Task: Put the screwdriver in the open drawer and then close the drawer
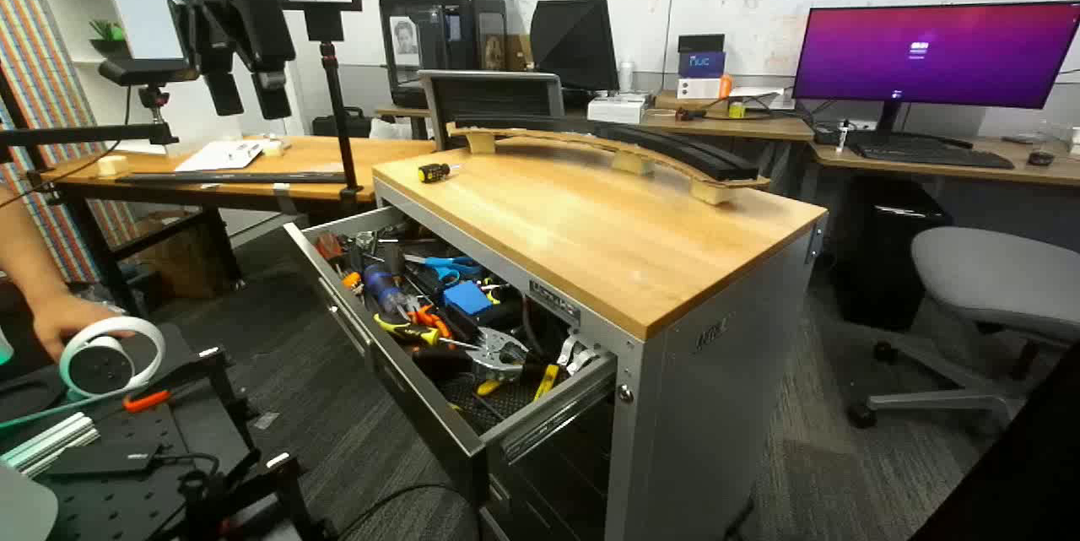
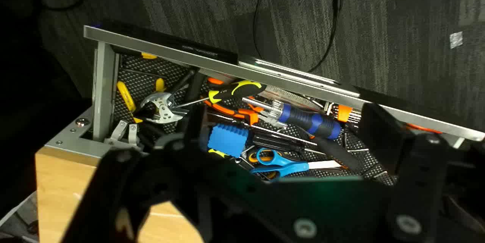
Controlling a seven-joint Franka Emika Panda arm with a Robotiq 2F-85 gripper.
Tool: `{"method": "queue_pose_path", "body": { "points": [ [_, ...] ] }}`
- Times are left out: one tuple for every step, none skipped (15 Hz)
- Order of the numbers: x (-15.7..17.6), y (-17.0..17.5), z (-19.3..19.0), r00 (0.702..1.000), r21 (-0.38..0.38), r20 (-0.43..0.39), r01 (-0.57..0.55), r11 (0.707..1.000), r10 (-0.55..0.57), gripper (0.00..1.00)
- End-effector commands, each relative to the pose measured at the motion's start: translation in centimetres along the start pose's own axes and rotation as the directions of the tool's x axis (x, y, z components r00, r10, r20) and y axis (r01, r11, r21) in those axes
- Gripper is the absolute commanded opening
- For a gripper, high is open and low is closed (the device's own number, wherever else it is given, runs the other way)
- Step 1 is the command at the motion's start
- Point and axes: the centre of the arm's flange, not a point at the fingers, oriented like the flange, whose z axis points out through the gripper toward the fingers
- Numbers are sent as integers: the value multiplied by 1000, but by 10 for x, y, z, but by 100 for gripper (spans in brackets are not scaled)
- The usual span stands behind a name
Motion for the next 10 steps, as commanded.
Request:
{"method": "queue_pose_path", "body": {
  "points": [
    [0, 0, -1, 1000, 0, -3, 0, 1000, 0, 100],
    [0, 0, -2, 1000, -1, -6, 0, 1000, 0, 100],
    [0, 0, -3, 1000, -1, -8, -1, 1000, 1, 100],
    [0, 0, -3, 1000, -1, -8, -1, 1000, 1, 100],
    [0, 0, -3, 1000, -1, -8, -1, 1000, 1, 100],
    [0, 0, -3, 1000, -1, -8, -1, 1000, 1, 100],
    [0, 0, -3, 1000, -1, -8, -1, 1000, 1, 100],
    [0, 0, -3, 1000, -1, -8, -1, 1000, 1, 100],
    [0, 0, -3, 1000, -1, -8, -1, 1000, 1, 100],
    [0, 0, -3, 1000, -1, -8, -1, 1000, 1, 100]
  ]
}}
